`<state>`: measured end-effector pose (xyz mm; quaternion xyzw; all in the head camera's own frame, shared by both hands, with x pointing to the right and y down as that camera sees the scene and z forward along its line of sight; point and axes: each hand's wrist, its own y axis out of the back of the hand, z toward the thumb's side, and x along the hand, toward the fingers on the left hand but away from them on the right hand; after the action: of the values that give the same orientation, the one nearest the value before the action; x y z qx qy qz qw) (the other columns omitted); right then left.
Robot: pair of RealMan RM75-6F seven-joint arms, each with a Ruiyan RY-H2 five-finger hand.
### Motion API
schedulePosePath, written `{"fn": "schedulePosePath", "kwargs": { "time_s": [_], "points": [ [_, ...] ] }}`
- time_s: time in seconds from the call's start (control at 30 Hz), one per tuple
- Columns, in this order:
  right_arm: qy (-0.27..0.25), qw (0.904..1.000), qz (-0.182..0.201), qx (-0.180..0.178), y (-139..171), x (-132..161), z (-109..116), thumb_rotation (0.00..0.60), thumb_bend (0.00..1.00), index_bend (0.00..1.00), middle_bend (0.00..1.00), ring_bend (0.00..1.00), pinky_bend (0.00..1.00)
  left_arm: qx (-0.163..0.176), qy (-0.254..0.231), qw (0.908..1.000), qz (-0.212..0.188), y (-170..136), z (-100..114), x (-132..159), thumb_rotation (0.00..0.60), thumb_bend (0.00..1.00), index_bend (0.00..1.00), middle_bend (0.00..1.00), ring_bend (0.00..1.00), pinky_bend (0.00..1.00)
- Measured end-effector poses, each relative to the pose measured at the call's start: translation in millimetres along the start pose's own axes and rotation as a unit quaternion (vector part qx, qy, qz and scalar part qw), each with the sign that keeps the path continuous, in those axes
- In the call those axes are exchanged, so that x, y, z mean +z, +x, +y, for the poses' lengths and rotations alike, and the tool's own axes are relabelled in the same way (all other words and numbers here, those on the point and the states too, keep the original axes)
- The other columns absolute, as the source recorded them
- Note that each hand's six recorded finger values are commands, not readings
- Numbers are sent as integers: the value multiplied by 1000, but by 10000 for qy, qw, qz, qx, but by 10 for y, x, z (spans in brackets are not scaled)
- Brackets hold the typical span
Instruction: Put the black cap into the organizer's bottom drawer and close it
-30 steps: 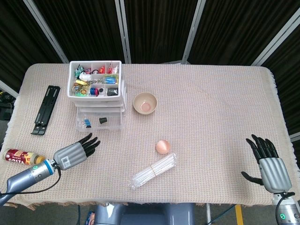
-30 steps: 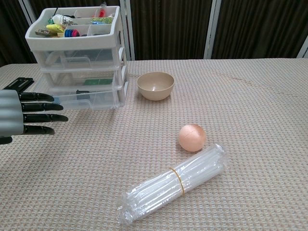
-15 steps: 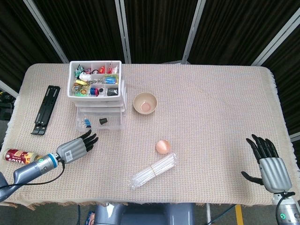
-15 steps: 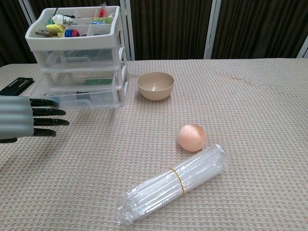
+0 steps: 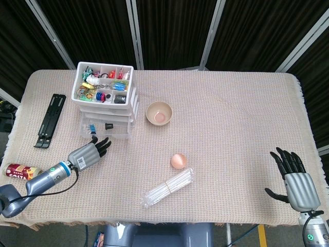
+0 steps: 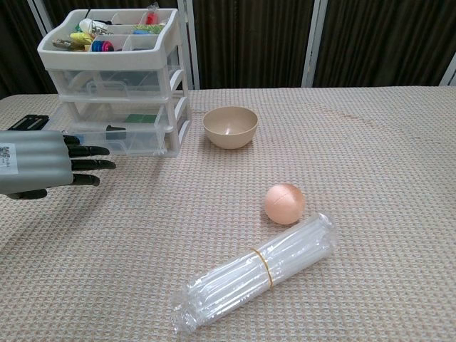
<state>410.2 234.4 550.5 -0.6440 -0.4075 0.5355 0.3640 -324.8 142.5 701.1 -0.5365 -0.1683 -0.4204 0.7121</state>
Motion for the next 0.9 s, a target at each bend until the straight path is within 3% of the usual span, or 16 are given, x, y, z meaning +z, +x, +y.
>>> {"fn": "schedulePosePath", "kwargs": {
  "time_s": [0.6,0.9],
  "points": [
    [5,10000,12,11,6,17,-9,600,37,85,0,0,0,-192,534,9983,-159,-316,-179,-177,600,371,199,16,0,76],
    [-3,10000,-5,15,6,10,-8,600,36,85,0,0,0,-151,683,9960,-556,-354,-216,-40,600,371,191,0,0,61]
  ]
}}
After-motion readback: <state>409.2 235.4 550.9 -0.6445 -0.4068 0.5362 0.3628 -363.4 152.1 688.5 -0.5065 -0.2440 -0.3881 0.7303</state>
